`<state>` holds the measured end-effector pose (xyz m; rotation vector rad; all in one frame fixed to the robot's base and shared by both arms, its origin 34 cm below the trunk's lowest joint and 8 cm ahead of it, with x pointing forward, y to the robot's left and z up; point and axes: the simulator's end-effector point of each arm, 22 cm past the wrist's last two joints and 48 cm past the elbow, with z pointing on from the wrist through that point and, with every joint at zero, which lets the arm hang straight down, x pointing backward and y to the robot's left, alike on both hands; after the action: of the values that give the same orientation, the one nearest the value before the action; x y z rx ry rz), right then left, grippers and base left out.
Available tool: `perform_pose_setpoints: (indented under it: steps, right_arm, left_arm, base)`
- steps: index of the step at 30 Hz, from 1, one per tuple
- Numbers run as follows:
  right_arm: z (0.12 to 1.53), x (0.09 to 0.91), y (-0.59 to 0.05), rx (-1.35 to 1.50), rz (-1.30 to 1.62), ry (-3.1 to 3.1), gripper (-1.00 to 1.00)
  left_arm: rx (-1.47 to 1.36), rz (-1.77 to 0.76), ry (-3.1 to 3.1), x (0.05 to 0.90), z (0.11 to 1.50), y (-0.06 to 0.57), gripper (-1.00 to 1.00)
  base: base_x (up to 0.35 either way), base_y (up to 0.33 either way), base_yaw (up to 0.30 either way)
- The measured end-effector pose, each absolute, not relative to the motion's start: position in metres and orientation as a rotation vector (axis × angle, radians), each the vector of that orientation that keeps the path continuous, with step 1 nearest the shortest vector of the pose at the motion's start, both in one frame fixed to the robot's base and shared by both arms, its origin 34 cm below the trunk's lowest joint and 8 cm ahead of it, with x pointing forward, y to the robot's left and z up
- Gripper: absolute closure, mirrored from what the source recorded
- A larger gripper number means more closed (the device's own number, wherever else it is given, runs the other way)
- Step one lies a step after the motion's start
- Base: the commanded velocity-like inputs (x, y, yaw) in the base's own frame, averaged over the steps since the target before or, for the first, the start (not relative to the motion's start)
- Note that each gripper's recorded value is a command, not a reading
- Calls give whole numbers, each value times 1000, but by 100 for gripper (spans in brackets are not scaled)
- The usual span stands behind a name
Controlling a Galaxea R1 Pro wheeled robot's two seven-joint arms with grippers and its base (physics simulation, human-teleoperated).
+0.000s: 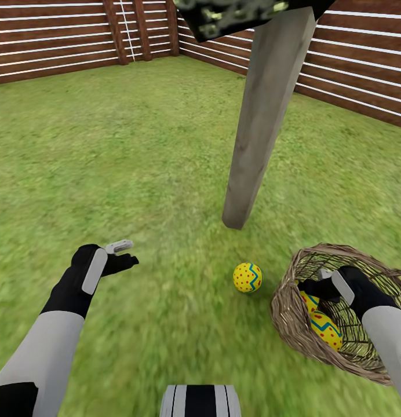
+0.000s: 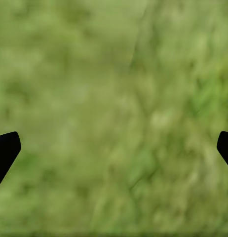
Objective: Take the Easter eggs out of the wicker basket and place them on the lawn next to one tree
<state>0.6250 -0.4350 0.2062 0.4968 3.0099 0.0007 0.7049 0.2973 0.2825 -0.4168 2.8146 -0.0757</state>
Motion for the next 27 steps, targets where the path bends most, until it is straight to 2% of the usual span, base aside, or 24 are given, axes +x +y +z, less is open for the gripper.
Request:
perform_pose_setpoints:
  steps: [27]
  right_arm:
    - [203, 627, -427, 487, 14, 3003, -100]
  left_arm:
    - [-418, -83, 2816, 705, 282, 294, -100]
  base:
    - [0, 0, 0]
